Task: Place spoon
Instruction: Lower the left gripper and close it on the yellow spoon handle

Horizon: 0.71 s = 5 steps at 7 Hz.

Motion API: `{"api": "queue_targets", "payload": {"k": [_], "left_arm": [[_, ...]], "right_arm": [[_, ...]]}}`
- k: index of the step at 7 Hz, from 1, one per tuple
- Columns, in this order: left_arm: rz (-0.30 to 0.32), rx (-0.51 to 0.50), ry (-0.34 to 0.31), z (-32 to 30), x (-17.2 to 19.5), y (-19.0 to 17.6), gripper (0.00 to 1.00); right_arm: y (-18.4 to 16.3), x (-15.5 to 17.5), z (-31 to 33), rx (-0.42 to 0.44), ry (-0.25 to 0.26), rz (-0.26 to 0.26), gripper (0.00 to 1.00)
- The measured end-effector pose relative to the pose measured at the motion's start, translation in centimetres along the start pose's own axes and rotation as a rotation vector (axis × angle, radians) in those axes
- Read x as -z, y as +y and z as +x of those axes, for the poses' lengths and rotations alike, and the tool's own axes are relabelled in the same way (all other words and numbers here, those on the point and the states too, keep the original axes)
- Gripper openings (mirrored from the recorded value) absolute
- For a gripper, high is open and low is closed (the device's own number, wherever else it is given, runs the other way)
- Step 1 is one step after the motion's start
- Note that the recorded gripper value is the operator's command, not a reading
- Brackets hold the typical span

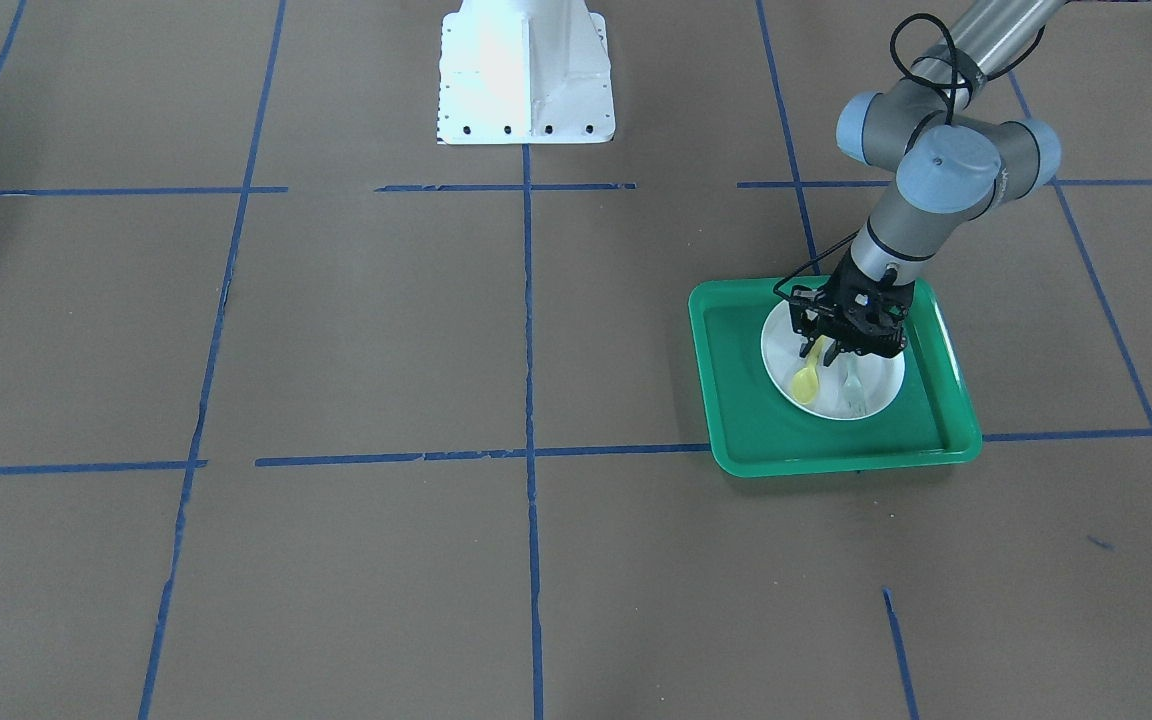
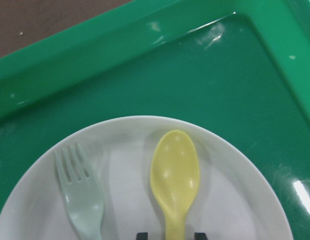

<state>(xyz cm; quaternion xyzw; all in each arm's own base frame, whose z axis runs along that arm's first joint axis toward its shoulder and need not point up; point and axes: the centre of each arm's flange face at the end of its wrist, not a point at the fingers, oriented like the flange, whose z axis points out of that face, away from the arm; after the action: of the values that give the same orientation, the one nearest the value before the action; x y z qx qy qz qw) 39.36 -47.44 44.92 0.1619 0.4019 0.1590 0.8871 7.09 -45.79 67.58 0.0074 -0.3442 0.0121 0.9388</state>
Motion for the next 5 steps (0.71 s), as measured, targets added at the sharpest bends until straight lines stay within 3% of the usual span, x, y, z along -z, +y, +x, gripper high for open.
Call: {"api": "queue_targets", "payload": {"k": [2,3,5], "left_arm": [[-0.004,0.002,-0.002,-0.11,-0.18,0.04,0.39],[-0.005,0.001,-0.002,-0.12,-0.21,0.03,0.34],[-0.006,0.0,0.0,-0.06,-0.17,0.02,0.07]], "right_arm": [[-0.03,0.02,-0.01,0.0,0.0,0.0,1.0],[-0.01,0.01,0.0,0.0,0.0,0.0,1.0],[0.04,-0.03,0.02,-0.001,0.0,-0.001,1.0]]}}
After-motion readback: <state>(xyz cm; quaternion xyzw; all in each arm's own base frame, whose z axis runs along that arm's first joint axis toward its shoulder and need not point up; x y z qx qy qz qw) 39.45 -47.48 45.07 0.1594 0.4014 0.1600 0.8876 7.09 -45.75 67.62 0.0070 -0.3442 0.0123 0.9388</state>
